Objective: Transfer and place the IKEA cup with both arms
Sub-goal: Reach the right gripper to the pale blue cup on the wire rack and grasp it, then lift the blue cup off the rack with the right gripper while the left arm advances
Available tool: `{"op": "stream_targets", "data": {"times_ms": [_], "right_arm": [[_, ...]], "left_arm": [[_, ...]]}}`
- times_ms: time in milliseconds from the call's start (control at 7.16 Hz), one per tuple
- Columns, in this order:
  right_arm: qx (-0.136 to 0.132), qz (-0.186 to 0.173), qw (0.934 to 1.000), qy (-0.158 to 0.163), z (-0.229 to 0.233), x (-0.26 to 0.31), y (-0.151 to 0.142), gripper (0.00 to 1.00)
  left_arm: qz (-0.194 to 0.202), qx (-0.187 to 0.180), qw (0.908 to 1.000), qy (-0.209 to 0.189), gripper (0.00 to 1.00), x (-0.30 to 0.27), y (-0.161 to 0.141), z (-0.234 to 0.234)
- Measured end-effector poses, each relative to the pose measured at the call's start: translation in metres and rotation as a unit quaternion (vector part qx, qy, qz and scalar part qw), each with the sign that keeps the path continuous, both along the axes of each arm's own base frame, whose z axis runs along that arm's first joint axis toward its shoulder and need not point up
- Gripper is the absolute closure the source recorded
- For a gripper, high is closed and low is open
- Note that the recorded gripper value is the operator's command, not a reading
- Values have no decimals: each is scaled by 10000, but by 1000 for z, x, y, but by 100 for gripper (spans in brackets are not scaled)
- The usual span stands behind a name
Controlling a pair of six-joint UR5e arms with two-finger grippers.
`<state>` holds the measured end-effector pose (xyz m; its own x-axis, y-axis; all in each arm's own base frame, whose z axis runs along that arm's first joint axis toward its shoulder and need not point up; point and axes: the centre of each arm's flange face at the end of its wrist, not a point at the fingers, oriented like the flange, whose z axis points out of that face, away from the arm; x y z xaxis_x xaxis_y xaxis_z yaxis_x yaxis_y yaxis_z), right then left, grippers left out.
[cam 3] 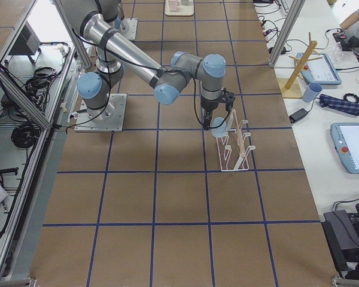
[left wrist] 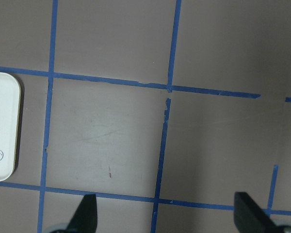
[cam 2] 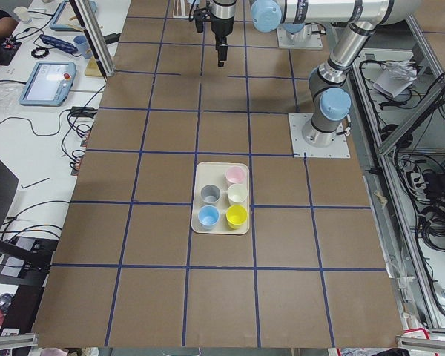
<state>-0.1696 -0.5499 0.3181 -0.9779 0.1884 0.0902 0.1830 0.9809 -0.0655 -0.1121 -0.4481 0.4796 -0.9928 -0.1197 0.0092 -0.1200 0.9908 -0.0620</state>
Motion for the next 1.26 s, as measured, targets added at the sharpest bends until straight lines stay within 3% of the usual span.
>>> {"op": "stream_targets", "data": {"times_ms": [279,559,978,1118,1257], "right_arm": [[-202,-46,9997,-142,-15,0,-6,0],[-424,-58,9982,-427,-17,5,-12,0],[-684,122,9972,-261,-27,-2,-23,0],[-741,145,9969,-228,-27,-2,-25,0],[-775,147,9966,-236,-27,-2,-25,11]], "left_arm": [[-1,36,10000,-7,0,0,-3,-3],[-32,61,9994,353,0,-8,-5,-4],[-50,39,9974,718,0,-15,-3,-5],[-63,44,9946,1033,0,-21,-5,-7],[-76,41,9869,1611,0,-31,-7,-6]]}}
